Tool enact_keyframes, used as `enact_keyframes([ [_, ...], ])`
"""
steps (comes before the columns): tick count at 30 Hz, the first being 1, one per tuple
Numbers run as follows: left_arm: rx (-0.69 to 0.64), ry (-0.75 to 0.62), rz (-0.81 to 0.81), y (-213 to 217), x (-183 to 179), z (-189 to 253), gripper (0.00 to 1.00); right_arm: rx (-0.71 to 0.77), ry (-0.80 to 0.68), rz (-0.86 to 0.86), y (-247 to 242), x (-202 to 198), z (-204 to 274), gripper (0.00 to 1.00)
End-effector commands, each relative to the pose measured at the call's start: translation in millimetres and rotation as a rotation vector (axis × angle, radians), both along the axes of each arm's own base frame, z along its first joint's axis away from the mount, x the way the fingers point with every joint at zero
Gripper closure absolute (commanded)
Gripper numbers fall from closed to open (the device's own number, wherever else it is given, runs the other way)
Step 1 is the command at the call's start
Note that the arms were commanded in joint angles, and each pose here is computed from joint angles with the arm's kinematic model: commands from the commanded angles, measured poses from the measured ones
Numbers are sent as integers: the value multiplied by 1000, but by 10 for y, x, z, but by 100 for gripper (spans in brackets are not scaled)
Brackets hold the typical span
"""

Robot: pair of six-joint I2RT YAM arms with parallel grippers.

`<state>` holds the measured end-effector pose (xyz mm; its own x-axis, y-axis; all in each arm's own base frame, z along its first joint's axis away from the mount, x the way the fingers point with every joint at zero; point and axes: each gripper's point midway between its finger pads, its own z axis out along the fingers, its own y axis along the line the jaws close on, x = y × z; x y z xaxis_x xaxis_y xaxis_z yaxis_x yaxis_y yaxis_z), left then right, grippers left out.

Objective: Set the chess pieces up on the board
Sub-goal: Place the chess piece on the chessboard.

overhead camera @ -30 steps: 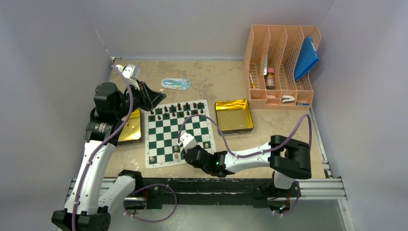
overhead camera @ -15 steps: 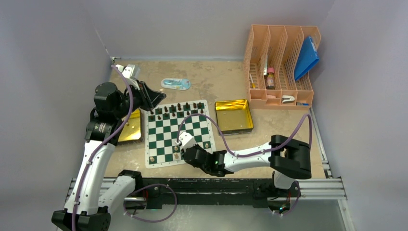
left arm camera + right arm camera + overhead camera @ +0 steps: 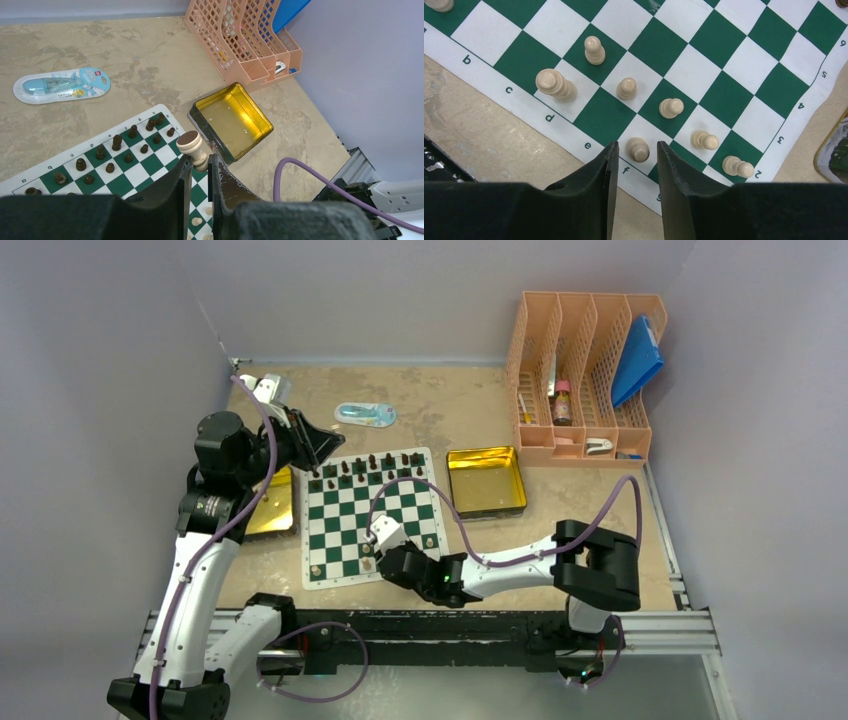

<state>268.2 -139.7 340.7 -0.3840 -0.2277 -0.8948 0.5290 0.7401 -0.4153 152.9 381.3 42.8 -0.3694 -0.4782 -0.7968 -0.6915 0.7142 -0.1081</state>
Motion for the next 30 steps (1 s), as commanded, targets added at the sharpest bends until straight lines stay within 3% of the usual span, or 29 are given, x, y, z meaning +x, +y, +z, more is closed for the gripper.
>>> enact_keyframes([
  [1,7,-55,-1,10,-3,114,100,51,-14,-37,76,38,179,59],
  [5,-14,-22,26,27,20,70,100,67,-4,-24,131,22,276,49],
  [14,-91,75,-2,-56,-70,-9,100,218,-53,29,244,16,986,46],
  [18,-150,221,8,-95,-121,-120,96,377,-129,69,244,30,1485,46],
  [25,-124,368,-284,-365,-403,-298,97,588,-327,138,100,62,2060,47],
  [30,-105,346,-430,-428,-631,-257,100,539,-441,275,58,-15,2160,47],
])
